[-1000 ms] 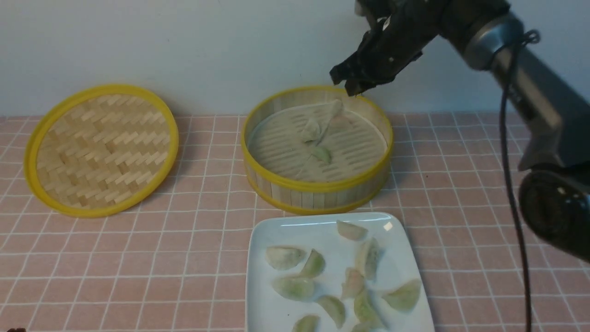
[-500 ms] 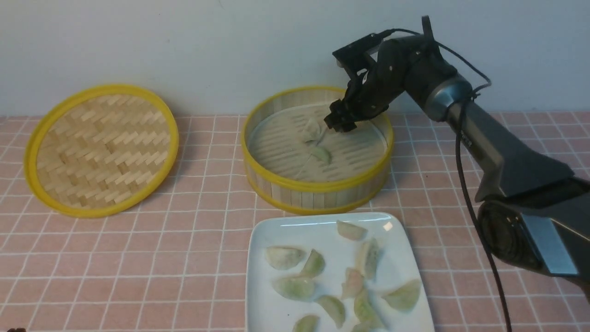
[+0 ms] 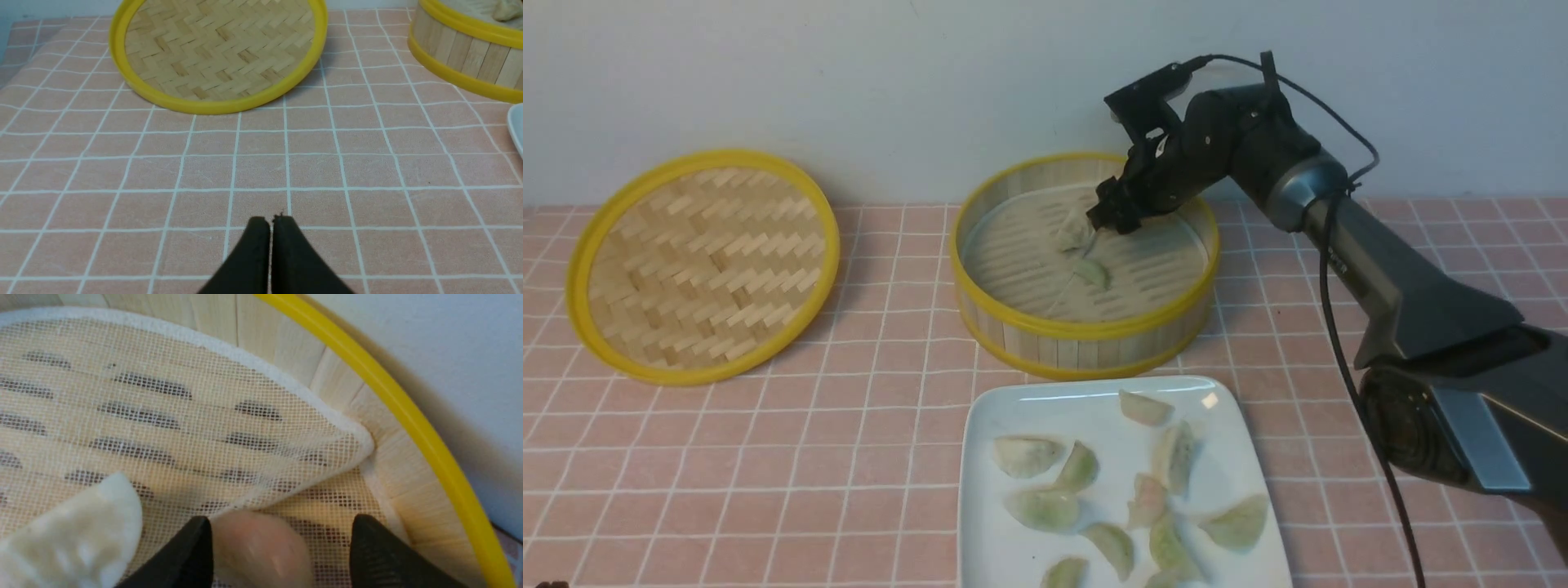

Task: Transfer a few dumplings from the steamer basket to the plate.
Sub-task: Use the right arm to grab a dumpling from inside the steamer, then use the right arm to put the dumpling into the plate

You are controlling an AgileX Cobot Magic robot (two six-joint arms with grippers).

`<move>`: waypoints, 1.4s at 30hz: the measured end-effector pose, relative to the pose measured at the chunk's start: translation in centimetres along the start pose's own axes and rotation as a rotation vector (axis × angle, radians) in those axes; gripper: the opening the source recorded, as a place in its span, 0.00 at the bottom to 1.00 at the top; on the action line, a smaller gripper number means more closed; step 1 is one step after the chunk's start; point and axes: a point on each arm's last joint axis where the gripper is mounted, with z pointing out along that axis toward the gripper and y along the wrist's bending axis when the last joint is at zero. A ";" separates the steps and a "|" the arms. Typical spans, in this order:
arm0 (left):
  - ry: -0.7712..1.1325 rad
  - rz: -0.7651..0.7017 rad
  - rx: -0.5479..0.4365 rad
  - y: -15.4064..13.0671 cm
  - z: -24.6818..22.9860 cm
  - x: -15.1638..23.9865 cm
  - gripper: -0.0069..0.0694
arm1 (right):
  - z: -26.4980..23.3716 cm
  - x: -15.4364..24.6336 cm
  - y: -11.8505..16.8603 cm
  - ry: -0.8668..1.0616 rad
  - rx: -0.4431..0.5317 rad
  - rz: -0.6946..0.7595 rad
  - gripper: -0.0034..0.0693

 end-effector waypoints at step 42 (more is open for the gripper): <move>0.000 0.000 0.000 0.0 0.0 0.0 0.08 | -18.1 8.3 14.9 0.570 -0.265 0.092 0.36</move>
